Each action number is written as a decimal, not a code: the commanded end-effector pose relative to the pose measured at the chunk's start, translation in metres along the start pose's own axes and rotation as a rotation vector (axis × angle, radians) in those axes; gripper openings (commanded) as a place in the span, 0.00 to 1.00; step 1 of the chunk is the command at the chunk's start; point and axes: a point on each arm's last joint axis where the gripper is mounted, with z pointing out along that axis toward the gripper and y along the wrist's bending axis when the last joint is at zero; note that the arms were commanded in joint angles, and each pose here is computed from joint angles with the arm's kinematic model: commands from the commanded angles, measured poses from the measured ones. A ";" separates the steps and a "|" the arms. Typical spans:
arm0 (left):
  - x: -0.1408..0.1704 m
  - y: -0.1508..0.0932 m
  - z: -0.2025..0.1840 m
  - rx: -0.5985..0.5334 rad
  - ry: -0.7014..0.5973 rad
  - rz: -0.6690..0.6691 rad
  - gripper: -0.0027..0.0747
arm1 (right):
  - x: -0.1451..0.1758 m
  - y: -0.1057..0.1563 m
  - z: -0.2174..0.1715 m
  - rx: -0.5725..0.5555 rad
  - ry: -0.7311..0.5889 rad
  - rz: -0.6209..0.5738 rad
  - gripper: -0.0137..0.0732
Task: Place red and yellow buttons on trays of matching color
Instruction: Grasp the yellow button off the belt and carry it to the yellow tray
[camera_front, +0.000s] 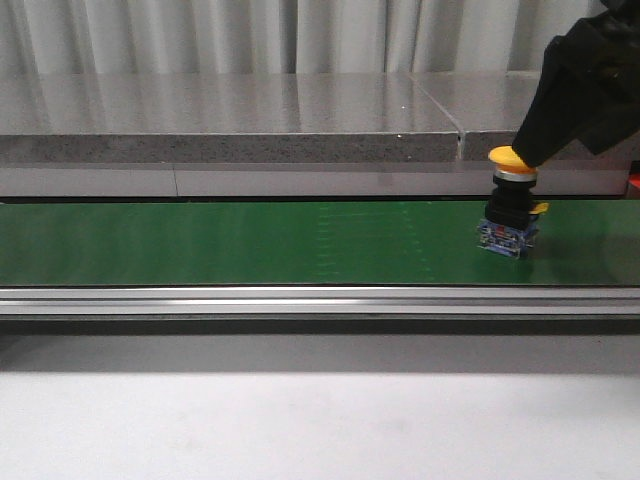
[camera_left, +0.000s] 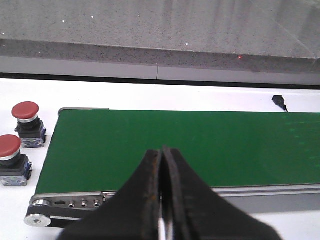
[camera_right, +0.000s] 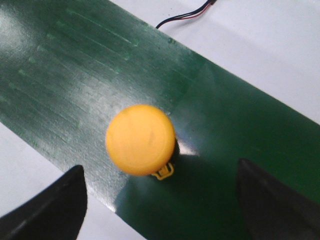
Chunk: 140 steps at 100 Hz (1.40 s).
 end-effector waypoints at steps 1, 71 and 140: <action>-0.014 -0.003 -0.003 0.022 -0.088 -0.004 0.01 | -0.014 0.001 -0.009 0.035 -0.101 -0.012 0.85; -0.014 -0.003 -0.003 0.022 -0.088 -0.004 0.01 | -0.021 -0.004 -0.001 0.023 -0.066 0.009 0.36; -0.014 -0.003 -0.003 0.022 -0.088 -0.004 0.01 | 0.041 -0.145 -0.144 0.595 -0.343 0.730 0.36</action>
